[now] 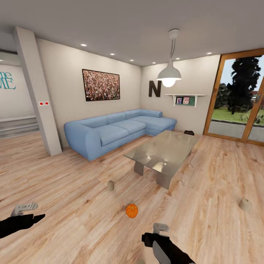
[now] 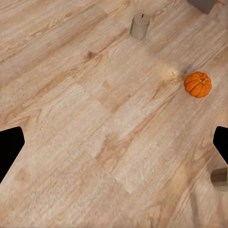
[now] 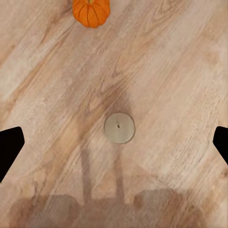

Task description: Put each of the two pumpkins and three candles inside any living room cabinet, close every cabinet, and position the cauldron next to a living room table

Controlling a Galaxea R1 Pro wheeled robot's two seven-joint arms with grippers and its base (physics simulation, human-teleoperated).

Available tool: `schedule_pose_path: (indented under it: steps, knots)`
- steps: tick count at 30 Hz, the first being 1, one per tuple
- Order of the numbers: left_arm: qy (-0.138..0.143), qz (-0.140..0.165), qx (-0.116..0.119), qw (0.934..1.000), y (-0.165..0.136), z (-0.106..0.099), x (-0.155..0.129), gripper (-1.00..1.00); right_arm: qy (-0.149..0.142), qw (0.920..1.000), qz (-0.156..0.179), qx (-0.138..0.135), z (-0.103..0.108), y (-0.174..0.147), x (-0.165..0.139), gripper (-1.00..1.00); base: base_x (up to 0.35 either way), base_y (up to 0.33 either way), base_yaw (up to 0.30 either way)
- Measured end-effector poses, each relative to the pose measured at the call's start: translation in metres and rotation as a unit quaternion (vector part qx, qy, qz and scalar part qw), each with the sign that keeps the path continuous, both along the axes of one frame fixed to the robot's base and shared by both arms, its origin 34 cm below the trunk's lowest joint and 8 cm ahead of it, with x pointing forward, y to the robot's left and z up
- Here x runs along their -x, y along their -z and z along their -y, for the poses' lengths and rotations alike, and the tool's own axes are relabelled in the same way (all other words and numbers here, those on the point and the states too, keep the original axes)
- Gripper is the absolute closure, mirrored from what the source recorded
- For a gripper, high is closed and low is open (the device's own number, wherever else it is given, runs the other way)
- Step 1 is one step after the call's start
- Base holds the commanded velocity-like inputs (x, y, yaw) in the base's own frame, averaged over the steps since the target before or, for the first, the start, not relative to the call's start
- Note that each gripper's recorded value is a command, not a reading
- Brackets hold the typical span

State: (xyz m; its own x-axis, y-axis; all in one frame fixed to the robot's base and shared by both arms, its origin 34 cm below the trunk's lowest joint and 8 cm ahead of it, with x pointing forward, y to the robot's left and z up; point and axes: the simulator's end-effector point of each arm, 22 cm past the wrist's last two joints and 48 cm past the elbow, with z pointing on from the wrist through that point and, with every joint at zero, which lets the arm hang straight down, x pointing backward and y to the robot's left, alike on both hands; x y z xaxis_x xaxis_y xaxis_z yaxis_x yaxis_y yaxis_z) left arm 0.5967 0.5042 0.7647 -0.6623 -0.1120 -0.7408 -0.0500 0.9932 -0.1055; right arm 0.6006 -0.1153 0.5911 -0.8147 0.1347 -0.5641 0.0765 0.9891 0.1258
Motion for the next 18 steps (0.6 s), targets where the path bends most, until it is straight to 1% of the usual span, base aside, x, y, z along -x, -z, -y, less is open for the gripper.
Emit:
schedule_pose_path:
  steps: [5,9,12,16,18]
  knots:
    - [-0.002,-0.001,0.0,1.0,0.011,-0.002,0.002,-1.0,0.006,1.0,-0.003,0.001,0.006,0.01,0.0,-1.0,0.0,0.0,0.0]
    - [-0.002,-0.003,-0.001,1.0,0.022,-0.003,0.007,-1.0,0.033,0.9993,-0.009,-0.013,0.015,0.018,-0.001,-1.0,0.0,0.0,0.0]
    - [-0.001,-0.003,-0.001,1.0,0.03,-0.002,0.01,-1.0,0.045,0.9988,-0.011,-0.018,0.019,0.022,-0.004,-1.0,0.0,0.0,0.0]
    - [-0.001,-0.003,0.0,1.0,0.038,-0.001,0.012,-1.0,0.046,0.9988,0.003,-0.019,0.021,0.006,-0.031,-1.0,0.0,0.0,0.0]
    - [0.0,-0.002,0.0,1.0,0.042,0.0,0.012,-1.0,0.044,0.9988,0.005,-0.019,0.021,0.002,-0.039,-1.0,0.0,0.0,0.0]
